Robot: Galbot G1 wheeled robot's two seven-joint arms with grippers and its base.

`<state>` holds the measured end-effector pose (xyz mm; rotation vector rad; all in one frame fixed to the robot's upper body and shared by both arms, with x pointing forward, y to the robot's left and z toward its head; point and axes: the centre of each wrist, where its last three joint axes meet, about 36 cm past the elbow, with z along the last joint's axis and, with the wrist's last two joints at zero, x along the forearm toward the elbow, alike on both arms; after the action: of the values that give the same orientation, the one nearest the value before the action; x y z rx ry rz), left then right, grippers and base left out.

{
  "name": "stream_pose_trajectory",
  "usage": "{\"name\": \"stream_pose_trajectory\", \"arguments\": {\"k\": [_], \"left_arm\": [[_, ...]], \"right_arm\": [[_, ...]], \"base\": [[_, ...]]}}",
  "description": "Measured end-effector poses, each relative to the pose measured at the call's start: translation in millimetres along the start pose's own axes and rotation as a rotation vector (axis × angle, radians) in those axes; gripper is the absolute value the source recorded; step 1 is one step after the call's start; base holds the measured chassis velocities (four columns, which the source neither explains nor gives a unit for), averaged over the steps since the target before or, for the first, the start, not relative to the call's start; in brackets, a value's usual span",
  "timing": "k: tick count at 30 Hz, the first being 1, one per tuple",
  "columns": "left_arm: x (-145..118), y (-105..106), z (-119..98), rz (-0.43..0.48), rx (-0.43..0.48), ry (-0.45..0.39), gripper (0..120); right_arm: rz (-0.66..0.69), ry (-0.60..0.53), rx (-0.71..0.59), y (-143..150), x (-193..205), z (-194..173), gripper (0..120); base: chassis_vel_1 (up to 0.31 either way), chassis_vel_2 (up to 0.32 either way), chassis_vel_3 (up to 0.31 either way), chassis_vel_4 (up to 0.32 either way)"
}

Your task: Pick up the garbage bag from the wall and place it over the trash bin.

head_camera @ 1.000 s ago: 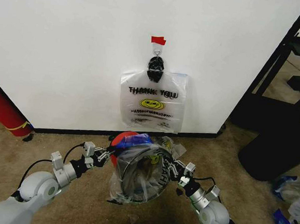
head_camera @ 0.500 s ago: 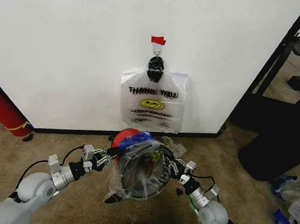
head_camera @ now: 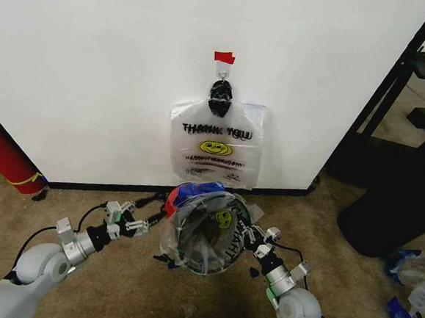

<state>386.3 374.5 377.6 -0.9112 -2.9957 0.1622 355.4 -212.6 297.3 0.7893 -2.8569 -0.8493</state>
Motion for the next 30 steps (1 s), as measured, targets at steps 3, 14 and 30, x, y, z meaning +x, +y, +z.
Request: {"name": "stream_pose_trajectory", "arguments": {"k": [3,14,30], "left_arm": [[-2,-34,0,-0.191,-0.062,-0.09,100],[4,-76,-5,0.009,-0.127,-0.306,100],[3,-60,23,-0.015,-0.153,-0.216,100]], "right_arm": [[0.133,0.039,-0.032,24,-5,-13,0],[0.25,0.037,-0.09,48,-12,-36,0],[0.225,0.029,-0.117,62,-9,-43,0]], "base": [[0.0,0.0,0.0,0.0],[0.0,0.0,0.0,0.0],[0.0,0.0,0.0,0.0]]}}
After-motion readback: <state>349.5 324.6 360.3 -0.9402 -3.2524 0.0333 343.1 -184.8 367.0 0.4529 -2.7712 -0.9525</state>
